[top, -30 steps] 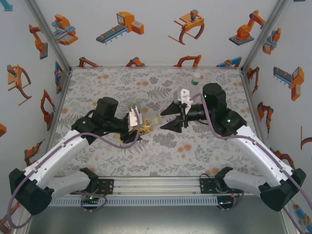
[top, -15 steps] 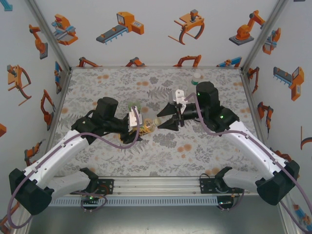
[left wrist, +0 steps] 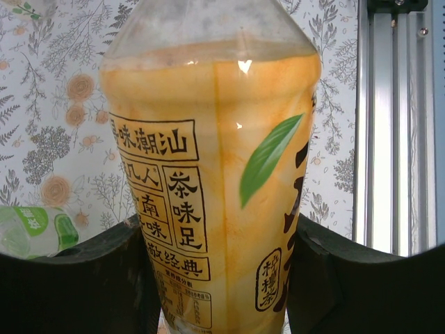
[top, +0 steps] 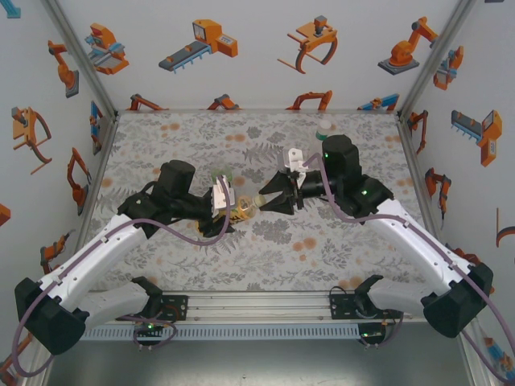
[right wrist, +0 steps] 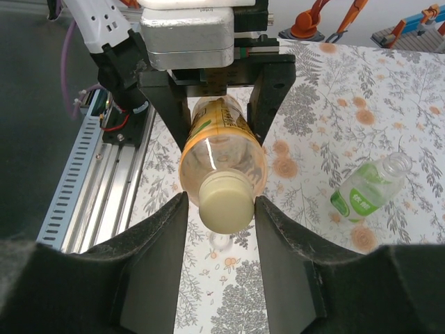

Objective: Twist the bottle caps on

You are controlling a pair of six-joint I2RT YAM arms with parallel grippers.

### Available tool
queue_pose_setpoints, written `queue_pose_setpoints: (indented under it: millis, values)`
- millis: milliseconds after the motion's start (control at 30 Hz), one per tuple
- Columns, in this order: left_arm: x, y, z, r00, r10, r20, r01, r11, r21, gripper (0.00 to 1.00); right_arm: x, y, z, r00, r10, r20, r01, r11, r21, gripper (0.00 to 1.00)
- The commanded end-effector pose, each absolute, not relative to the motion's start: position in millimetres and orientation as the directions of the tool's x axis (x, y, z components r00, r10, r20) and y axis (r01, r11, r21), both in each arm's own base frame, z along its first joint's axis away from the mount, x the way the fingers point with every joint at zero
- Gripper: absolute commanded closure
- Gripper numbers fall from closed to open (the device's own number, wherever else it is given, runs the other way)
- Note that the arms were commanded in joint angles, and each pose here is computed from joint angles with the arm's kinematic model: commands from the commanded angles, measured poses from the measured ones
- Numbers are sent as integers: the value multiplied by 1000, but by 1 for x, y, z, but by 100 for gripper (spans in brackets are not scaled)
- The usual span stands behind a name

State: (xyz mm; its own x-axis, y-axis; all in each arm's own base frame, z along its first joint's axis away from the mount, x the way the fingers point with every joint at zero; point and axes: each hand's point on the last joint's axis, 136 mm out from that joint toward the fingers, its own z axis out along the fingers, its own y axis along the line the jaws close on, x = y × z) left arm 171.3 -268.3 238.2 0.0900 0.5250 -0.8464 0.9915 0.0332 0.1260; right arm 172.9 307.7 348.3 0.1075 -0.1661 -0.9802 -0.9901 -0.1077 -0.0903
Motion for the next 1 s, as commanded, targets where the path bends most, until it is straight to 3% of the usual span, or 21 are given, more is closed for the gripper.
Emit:
queue_pose_setpoints:
  millis: [0,633,800,967]
  values:
    - [165,-270,251,123,494,-861,990,-2,140,100,177,309,345,124,-166,-978,-989,-104,-107,58]
    - [164,-269,254,131,488,-863,989,-1,149,100,179,310,346,104,-168,-980,-991,-98,-88,68]
    - [165,-268,255,133,493,-860,987,10,158,100,188,312,344,-14,-173,-985,-999,-34,20,79]
    - [174,-264,254,131,514,-848,980,61,189,100,214,312,338,-303,-111,-947,-947,150,285,100]
